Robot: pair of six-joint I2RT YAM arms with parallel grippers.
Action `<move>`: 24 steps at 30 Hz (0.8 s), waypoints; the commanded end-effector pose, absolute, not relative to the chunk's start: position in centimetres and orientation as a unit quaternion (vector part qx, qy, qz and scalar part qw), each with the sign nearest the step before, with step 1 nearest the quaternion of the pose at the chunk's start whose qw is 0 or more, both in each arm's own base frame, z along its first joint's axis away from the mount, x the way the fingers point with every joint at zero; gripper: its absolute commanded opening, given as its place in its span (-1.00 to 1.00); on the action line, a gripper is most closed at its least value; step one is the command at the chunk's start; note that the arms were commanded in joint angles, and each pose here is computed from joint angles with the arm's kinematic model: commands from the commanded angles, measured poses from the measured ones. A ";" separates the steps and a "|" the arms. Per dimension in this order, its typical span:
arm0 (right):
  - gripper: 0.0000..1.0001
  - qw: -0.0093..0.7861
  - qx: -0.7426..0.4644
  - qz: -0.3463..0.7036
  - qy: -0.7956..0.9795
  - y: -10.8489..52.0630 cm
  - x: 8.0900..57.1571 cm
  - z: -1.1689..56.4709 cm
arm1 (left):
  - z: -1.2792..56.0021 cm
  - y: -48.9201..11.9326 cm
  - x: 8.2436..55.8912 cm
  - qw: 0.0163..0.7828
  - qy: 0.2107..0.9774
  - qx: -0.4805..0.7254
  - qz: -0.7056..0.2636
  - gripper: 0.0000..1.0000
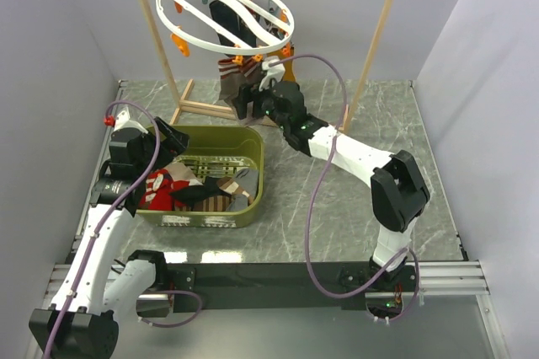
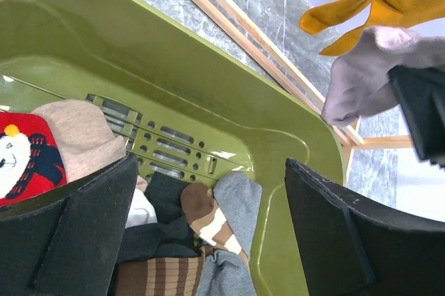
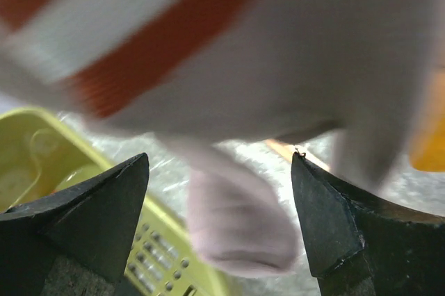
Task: Clip the socks to the hanger
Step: Adjust the sock on the hanger.
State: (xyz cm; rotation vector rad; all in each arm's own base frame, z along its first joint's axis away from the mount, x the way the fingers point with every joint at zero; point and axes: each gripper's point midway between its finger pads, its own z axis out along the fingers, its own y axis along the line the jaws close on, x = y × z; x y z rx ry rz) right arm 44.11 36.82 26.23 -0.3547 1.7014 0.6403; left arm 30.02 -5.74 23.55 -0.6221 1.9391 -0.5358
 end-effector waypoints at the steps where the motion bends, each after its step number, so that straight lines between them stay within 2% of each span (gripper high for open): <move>1: 0.77 0.626 -0.134 0.300 0.707 36.3 45.1 29.4 | 24.3 -5.3 30.6 0.511 0.793 -0.252 -0.216 0.83; 8: 0.77 0.594 -0.140 0.316 0.726 34.6 41.5 27.9 | 23.9 -5.8 30.9 0.506 0.795 -0.248 -0.227 0.83; 9: 0.77 0.598 -0.139 0.322 0.720 34.0 40.5 29.2 | 24.0 -6.0 31.1 0.508 0.793 -0.244 -0.231 0.83; 10: 0.76 0.583 -0.138 0.321 0.733 33.5 39.6 27.9 | 23.8 -6.1 31.1 0.504 0.796 -0.242 -0.232 0.83; 18: 0.76 0.551 -0.098 0.320 0.764 28.5 33.9 31.2 | 24.8 -6.6 32.1 0.513 0.799 -0.207 -0.237 0.83; 19: 0.76 0.528 -0.085 0.314 0.785 27.8 33.0 30.6 | 24.9 -6.6 32.3 0.514 0.800 -0.203 -0.234 0.83; 24: 0.78 0.553 -0.037 0.267 0.788 22.0 29.6 31.7 | 26.0 -6.4 32.6 0.531 0.795 -0.186 -0.227 0.83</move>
